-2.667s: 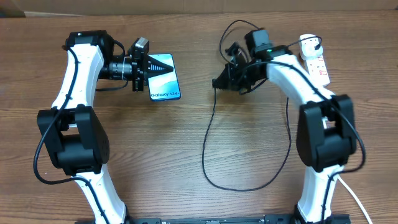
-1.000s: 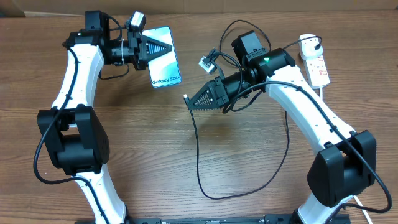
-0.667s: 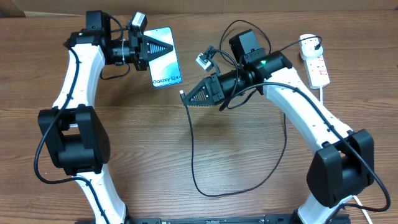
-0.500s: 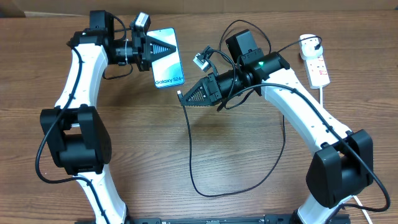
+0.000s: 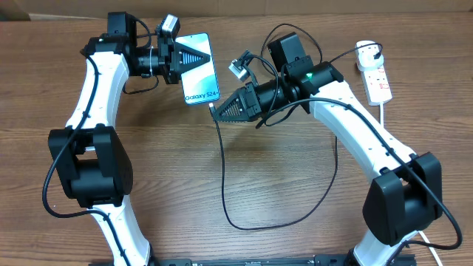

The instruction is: Plug charger to phone and switch on socket

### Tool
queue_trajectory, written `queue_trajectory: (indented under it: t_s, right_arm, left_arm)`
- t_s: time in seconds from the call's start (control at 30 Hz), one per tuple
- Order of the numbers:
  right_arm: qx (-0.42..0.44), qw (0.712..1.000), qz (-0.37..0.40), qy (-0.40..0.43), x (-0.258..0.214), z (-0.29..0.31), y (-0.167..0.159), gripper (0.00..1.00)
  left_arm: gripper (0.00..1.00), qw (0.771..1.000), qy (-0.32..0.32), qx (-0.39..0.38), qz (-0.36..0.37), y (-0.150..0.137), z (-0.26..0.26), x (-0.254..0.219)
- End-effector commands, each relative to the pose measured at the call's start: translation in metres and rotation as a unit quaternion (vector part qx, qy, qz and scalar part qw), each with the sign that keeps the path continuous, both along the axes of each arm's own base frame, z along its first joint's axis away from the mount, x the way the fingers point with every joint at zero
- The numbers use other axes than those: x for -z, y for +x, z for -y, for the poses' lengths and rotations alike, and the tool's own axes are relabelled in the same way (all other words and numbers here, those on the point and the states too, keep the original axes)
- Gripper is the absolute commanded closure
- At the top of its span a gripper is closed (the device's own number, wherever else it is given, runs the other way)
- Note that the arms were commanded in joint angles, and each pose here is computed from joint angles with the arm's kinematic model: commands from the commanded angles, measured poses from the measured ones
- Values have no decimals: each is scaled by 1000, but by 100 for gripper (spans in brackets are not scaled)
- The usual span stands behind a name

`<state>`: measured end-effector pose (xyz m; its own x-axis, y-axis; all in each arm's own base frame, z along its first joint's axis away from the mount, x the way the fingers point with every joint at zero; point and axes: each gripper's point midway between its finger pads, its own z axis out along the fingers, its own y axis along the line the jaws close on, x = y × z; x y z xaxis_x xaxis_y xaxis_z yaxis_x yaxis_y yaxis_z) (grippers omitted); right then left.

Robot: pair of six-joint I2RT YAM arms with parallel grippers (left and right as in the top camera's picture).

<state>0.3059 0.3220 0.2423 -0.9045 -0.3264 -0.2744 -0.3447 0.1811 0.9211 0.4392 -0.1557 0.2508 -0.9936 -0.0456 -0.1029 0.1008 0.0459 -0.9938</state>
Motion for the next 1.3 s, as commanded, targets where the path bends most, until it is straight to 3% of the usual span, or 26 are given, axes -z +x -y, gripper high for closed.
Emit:
queue_trajectory:
  t_s: [0.0,1.27]
  right_arm:
    - [1,1000,-16,-4,4,-2,0,96]
    - [8,1000,-8,-11,8,-14,4,96]
  left_arm:
    - [96,999,-23,11,24,-7,2,-29]
    - [96,1000,-17,15,16,-4,8,-28]
